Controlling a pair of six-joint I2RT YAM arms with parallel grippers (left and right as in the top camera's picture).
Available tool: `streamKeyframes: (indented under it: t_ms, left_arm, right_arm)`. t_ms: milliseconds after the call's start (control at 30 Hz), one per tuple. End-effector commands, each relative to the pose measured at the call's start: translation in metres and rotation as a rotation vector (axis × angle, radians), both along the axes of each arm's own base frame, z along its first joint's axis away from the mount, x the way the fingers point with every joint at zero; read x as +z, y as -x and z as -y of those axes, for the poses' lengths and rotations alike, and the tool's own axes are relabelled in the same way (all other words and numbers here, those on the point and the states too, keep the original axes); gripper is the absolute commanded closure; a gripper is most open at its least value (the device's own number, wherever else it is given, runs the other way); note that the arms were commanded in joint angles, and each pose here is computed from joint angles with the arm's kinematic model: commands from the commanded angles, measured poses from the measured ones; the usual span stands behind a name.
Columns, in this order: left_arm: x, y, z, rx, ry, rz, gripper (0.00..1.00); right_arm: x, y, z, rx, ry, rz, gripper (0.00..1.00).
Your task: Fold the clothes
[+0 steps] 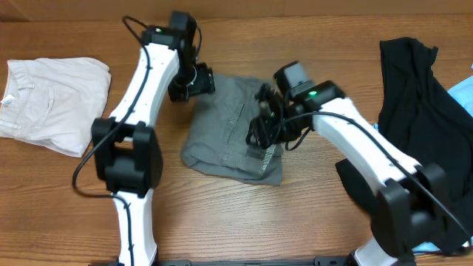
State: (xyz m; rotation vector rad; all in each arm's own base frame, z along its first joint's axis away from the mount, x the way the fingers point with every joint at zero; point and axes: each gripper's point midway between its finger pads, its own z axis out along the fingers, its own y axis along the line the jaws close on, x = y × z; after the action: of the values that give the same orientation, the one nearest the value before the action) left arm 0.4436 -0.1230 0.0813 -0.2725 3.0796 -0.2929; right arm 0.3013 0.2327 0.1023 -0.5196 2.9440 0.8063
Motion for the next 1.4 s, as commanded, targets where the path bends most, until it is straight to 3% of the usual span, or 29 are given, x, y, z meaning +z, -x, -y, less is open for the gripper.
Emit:
streamKeyframes:
  t_ms: [0, 200, 367, 533, 733, 900, 933, 1000, 1067, 1100, 1167, 1233, 1300, 1367]
  left_arm:
    - [-0.034, 0.013, -0.003, -0.026, -0.037, -0.11, 0.27]
    - [-0.074, 0.059, -0.012, -0.061, -0.088, -0.371, 0.2]
    - [-0.086, 0.097, -0.019, -0.083, -0.124, -0.565, 0.27]
    - [-0.073, 0.113, -0.019, -0.094, -0.141, -0.636, 0.27]
    - [-0.063, 0.116, -0.013, -0.076, -0.163, -0.631, 0.28]
    - [-0.035, 0.101, -0.008, -0.063, -0.169, -0.491, 0.27]
    - [-0.016, 0.089, -0.004, -0.06, -0.147, -0.388, 0.25]
    - [0.015, 0.064, 0.002, -0.048, -0.102, -0.203, 0.19]
    - [0.038, 0.037, 0.006, -0.04, -0.068, -0.033, 0.01]
    - [0.048, 0.023, 0.007, -0.035, -0.062, 0.047, 0.0]
    - [0.062, -0.007, 0.008, -0.029, -0.067, 0.194, 0.02]
    - [0.071, -0.033, 0.013, -0.055, -0.058, 0.316, 0.12]
    - [0.069, -0.051, 0.018, -0.079, -0.049, 0.375, 0.24]
    - [0.057, -0.058, 0.021, -0.084, -0.044, 0.377, 0.27]
  right_arm:
    - [-0.034, 0.019, 0.004, 0.02, 0.026, -0.112, 0.36]
    - [-0.073, 0.038, 0.026, 0.012, 0.141, -0.182, 0.32]
    - [-0.098, 0.032, 0.064, -0.069, 0.369, -0.15, 0.29]
    - [-0.114, 0.016, 0.092, -0.137, 0.513, -0.102, 0.27]
    - [-0.116, -0.026, 0.142, -0.344, 0.643, 0.009, 0.26]
    - [-0.102, -0.049, 0.173, -0.454, 0.655, 0.026, 0.26]
    - [-0.095, -0.054, 0.178, -0.475, 0.652, 0.025, 0.26]
    - [-0.073, -0.066, 0.186, -0.534, 0.633, 0.05, 0.26]
    - [-0.052, -0.075, 0.186, -0.578, 0.596, 0.082, 0.25]
    - [-0.042, -0.079, 0.184, -0.585, 0.571, 0.099, 0.23]
    - [-0.019, -0.084, 0.175, -0.588, 0.503, 0.127, 0.21]
    - [-0.001, -0.082, 0.164, -0.58, 0.439, 0.134, 0.2]
    - [0.011, -0.074, 0.148, -0.557, 0.356, 0.108, 0.2]
    - [0.017, -0.061, 0.129, -0.521, 0.253, 0.043, 0.2]
